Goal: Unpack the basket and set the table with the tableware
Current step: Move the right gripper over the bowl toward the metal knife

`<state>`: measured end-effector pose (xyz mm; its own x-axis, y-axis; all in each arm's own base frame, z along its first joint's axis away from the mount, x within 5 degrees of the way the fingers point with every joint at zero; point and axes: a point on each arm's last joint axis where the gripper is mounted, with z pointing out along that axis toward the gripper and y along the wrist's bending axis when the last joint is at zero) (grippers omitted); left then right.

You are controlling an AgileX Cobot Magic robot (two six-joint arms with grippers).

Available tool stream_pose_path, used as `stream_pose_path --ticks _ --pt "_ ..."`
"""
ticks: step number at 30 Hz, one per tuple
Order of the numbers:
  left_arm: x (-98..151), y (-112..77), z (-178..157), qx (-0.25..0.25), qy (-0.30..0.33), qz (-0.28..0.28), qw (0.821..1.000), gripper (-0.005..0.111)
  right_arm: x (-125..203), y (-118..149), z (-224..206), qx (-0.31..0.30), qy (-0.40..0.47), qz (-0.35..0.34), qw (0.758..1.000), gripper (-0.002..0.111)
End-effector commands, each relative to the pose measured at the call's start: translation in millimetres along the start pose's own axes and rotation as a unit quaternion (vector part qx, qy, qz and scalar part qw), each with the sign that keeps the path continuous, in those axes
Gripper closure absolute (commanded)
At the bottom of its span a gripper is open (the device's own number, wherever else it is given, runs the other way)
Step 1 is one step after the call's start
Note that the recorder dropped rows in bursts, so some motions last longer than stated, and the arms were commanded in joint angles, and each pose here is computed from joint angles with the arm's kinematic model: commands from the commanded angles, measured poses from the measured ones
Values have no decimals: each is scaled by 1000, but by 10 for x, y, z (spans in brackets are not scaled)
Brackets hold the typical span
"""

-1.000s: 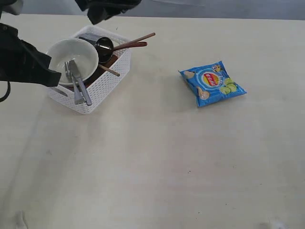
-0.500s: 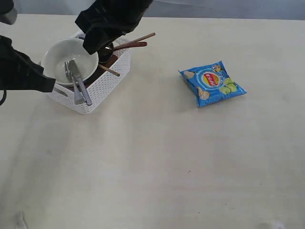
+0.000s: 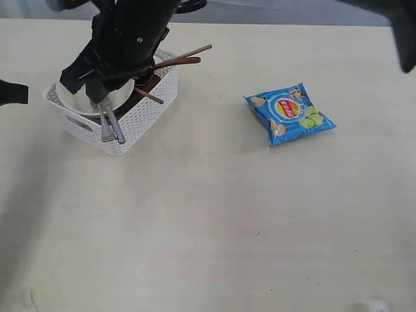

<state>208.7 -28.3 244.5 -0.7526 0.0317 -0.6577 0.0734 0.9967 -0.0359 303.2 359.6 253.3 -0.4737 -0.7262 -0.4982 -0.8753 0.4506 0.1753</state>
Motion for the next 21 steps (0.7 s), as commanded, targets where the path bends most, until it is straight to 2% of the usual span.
stream_pose_path --ticks 1,16,21 --pt "19 13 5 -2 -10 3 1000 107 -41 -66 283 4 7 8 1000 66" --pt "19 13 5 -2 -10 3 1000 107 -155 -253 688 32 -8 -2 999 66" --pt "15 13 5 -2 -13 3 1000 107 -219 -281 698 46 -45 -3 998 66"
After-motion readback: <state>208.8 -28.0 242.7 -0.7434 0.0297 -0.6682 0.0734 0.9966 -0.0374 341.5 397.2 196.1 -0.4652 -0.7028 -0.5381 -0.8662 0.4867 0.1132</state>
